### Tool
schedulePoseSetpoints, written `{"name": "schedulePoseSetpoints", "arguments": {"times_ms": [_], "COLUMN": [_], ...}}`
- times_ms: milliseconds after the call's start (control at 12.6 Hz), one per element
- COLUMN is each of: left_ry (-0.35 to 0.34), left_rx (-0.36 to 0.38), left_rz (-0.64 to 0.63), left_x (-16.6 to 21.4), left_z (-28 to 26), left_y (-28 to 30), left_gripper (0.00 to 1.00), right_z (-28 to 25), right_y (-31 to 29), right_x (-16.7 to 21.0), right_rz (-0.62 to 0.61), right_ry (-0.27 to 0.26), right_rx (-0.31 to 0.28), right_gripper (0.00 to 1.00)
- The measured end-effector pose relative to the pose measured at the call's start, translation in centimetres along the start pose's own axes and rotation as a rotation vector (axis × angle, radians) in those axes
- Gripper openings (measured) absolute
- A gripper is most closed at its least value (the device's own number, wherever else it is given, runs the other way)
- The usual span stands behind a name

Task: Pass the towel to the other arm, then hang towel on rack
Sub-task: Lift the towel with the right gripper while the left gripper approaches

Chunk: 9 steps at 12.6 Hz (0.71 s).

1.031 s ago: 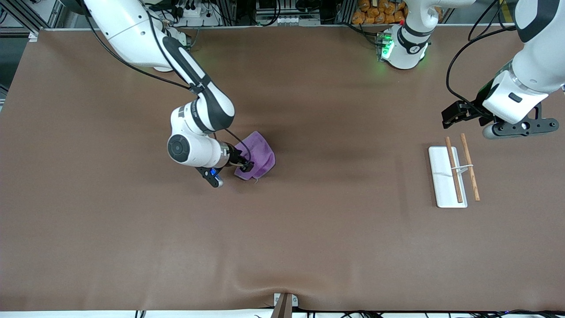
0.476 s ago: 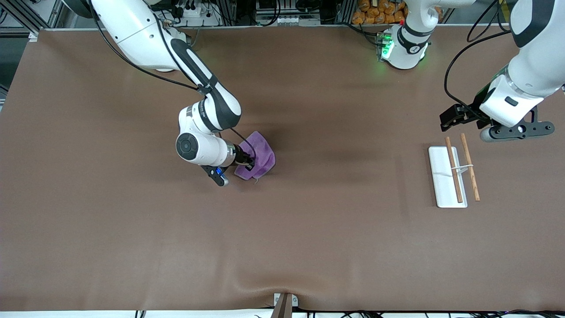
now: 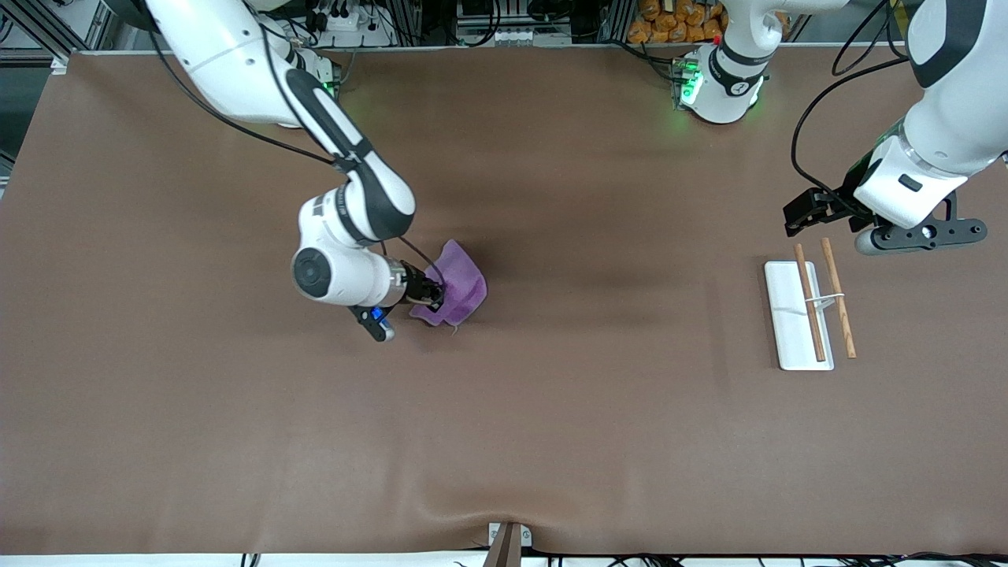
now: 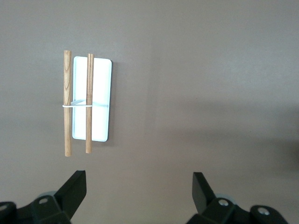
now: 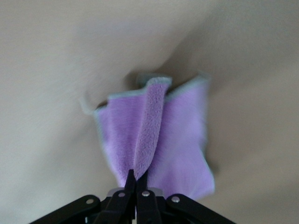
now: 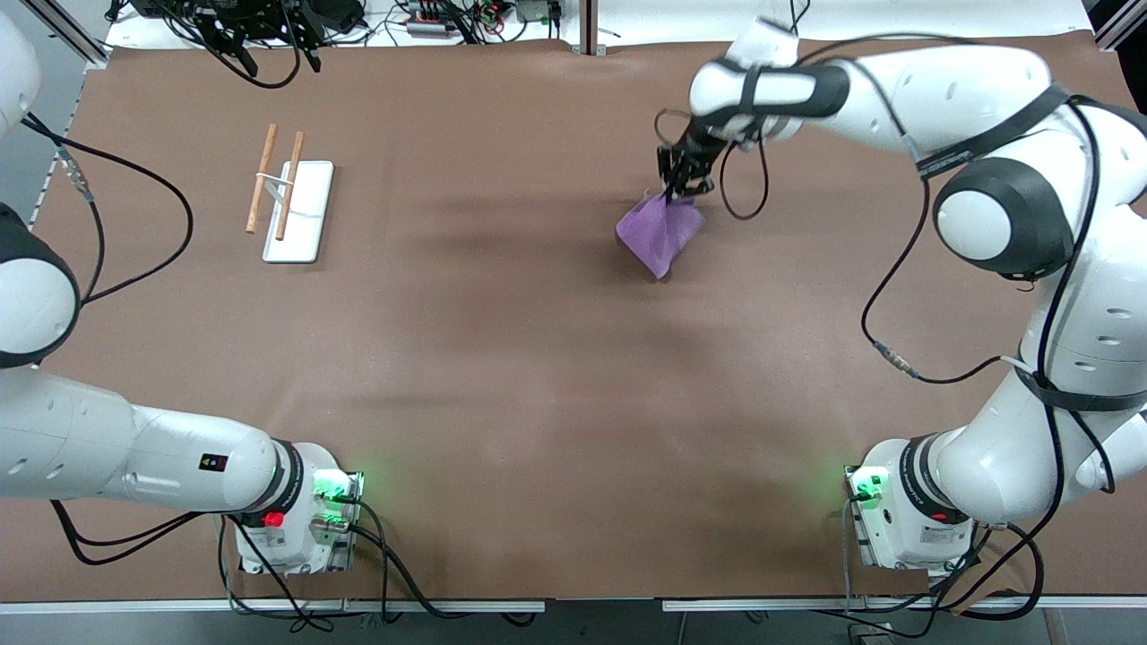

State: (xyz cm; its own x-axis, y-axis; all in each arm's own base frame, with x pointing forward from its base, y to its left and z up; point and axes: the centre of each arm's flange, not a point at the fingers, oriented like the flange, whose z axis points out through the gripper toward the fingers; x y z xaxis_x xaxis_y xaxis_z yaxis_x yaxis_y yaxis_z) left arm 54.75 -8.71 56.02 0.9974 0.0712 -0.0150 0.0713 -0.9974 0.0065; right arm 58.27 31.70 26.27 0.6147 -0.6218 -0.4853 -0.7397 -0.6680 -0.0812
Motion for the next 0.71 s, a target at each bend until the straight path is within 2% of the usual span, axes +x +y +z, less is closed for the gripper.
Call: {"name": "schedulePoseSetpoints", "arguments": {"times_ms": [159, 396, 714], "left_ry": [0.002, 0.005, -0.001], "left_rx": [-0.001, -0.001, -0.013], "left_rz": [0.0, 0.006, -0.006], "left_x": [0.0, 0.0, -0.1], "left_z": [0.0, 0.1, 0.7], "left_y": [0.0, 0.3, 2.6], "left_gripper": [1.0, 1.0, 1.0], "right_z": [-4.9, -7.8, -12.5], "right_y": [-0.8, -0.9, -2.8], "right_x": [0.4, 0.9, -3.5], "right_rz": [0.02, 0.049, 0.101], "right_ry": [-0.063, -0.125, -0.149], "right_rx": [0.038, 0.075, 0.124], "right_gripper": [0.02, 0.02, 0.02]}}
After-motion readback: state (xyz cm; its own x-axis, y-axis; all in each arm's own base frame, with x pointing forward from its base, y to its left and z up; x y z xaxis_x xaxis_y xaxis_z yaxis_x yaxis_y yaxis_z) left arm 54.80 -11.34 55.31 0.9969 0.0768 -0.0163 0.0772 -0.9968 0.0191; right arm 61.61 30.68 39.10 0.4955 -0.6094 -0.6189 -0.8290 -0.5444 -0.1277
